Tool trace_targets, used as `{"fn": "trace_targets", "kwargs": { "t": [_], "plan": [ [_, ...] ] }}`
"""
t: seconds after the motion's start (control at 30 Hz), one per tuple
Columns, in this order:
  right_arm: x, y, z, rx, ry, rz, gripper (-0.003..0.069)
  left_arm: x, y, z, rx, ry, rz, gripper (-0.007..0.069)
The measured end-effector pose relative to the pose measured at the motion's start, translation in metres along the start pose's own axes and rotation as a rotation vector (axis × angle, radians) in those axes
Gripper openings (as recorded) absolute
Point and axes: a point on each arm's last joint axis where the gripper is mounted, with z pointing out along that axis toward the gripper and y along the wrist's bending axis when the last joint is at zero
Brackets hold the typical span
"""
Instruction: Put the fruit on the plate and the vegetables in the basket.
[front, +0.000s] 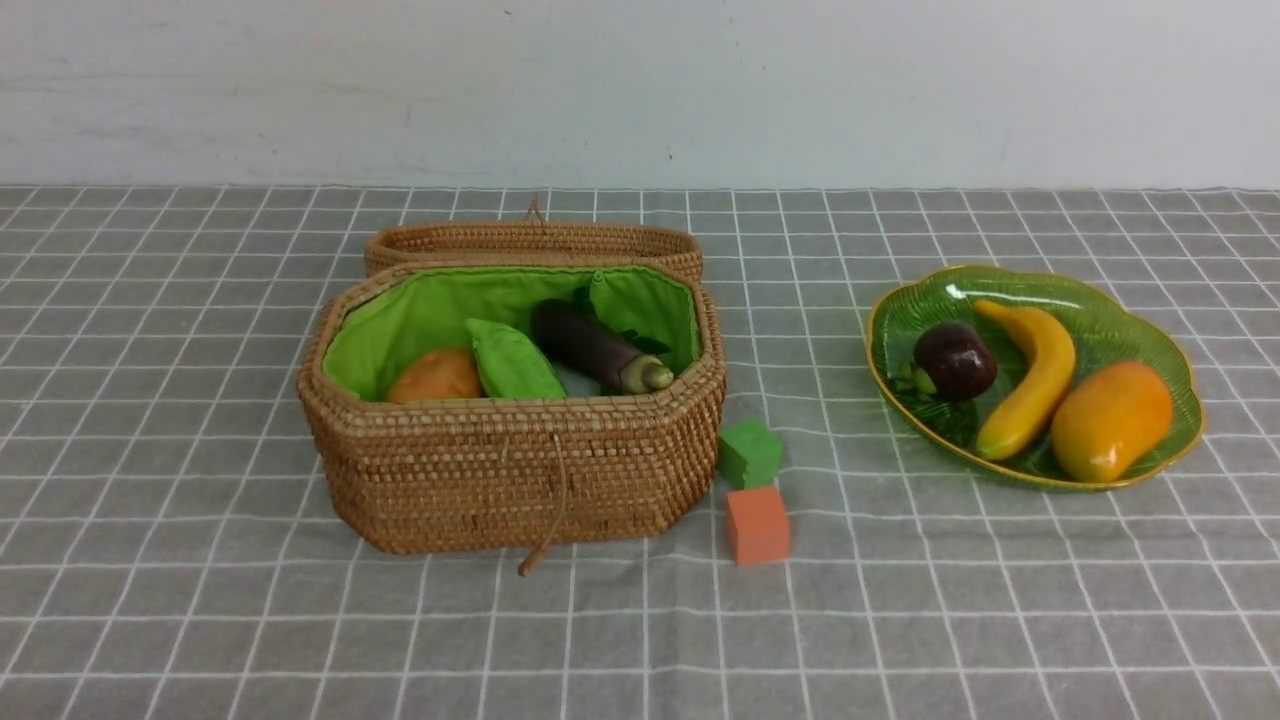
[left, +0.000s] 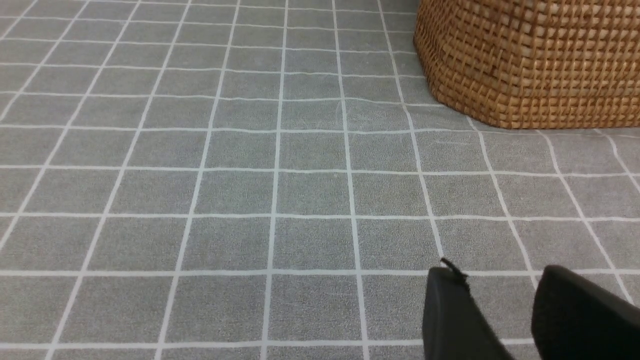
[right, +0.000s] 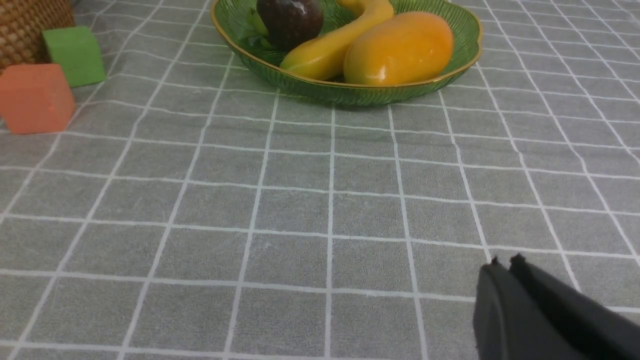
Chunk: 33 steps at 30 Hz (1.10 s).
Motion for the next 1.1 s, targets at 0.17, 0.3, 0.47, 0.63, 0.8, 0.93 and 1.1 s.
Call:
{"fn": "trace_targets", "kwargs": {
  "t": [0.17,0.3,0.47,0.63,0.8,0.93,1.1],
  "plan": [
    [0.0000,0.0000,0.0000,0.000,0.000,0.000,0.0006,0.0000,0.0000,0.0000,0.000,0.000,0.000,0.0239],
    [0.0000,0.0000,0.0000,0.000,0.000,0.000,0.0006,0.0000,0.0000,0.0000,0.000,0.000,0.000,0.0239],
    [0.0000,0.0000,0.0000,0.000,0.000,0.000,0.0009,0.0000,0.0000,0.0000,0.000,0.000,0.000,0.0239],
    [0.0000,0.0000,0.0000,0.000,0.000,0.000,0.0015,0.0000,0.0000,0.0000,0.000,0.000,0.000,0.0239],
    [0.0000,0.0000,0.0000,0.000,0.000,0.000,0.0021,0.0000,0.0000,0.0000,0.000,0.000,0.000,0.0239],
    [0.0000,0.0000,0.0000,0.000,0.000,0.000,0.0025,0.0000,0.0000,0.0000,0.000,0.000,0.000,0.0239],
    [0.0000,0.0000,0.0000,0.000,0.000,0.000,0.0031,0.0000,0.0000,0.0000,0.000,0.000,0.000,0.0239]
  ]
}}
